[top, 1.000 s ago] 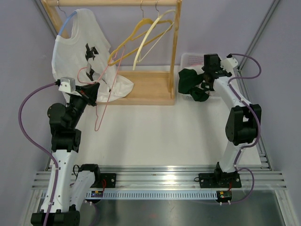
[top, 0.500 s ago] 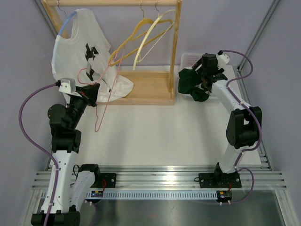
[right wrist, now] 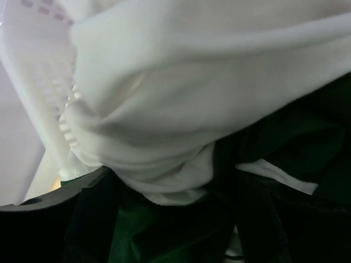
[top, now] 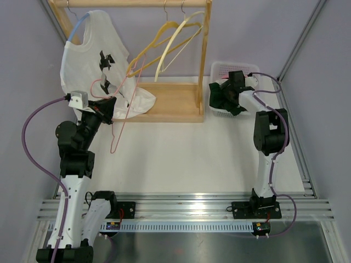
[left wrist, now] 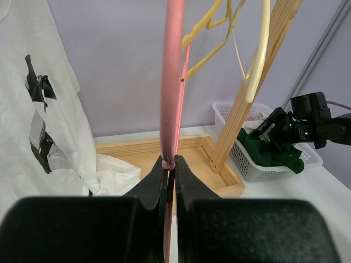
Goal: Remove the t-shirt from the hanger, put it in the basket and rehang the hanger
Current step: Place the tshirt into the basket
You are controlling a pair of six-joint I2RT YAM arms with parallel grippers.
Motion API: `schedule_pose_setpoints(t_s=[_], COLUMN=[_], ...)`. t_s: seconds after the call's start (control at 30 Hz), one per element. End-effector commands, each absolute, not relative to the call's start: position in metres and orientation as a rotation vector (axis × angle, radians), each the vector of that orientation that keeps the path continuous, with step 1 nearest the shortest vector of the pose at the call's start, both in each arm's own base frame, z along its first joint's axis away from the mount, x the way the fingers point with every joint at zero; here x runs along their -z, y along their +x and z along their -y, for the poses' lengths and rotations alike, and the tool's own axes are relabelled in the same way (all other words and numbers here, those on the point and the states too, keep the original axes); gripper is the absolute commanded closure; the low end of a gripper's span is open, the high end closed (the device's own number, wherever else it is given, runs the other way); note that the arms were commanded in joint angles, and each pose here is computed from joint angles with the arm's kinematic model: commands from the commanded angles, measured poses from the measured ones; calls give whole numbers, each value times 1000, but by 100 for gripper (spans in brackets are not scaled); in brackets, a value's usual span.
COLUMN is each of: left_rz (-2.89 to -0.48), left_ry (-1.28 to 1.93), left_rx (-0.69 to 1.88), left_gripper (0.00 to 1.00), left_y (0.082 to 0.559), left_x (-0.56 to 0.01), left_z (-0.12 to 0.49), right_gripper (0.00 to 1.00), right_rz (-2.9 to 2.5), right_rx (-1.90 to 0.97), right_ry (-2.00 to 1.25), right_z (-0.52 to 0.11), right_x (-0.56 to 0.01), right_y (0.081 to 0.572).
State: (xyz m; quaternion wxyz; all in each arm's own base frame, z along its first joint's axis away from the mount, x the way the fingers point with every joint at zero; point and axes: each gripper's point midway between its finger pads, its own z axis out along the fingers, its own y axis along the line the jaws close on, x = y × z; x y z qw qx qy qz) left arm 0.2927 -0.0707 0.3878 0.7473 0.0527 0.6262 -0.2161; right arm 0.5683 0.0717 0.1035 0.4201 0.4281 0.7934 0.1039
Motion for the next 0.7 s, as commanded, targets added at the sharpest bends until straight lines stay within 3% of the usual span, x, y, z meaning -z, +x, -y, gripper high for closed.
schedule_pose_setpoints(t_s=[0.0,0.03,0.2,0.4,0.67], left_rz=[-1296,-1297,-1300,-1297,-1296], left_ry=[144,144,141,141,141], left_rx=[469,469,470,470,467], left_gripper=[100,100,100,100,100], left_y=[286,287,289,287,287], left_x=[-407,-407,-407,-407,-407], left_z=[73,72,72,72,72], right_gripper=[21,22,19,9,4], right_rz=[-1988,-2025,-1986,-1886,-1809], right_rx=[-276,-251,-254,-203,-78], right_ry=[1269,1301,1252,1148,976], right_z=[-48,-45,-41,-36,-42], right_x=[-71,-52,-72,-134,-201], right_y=[580,577,585,578,560])
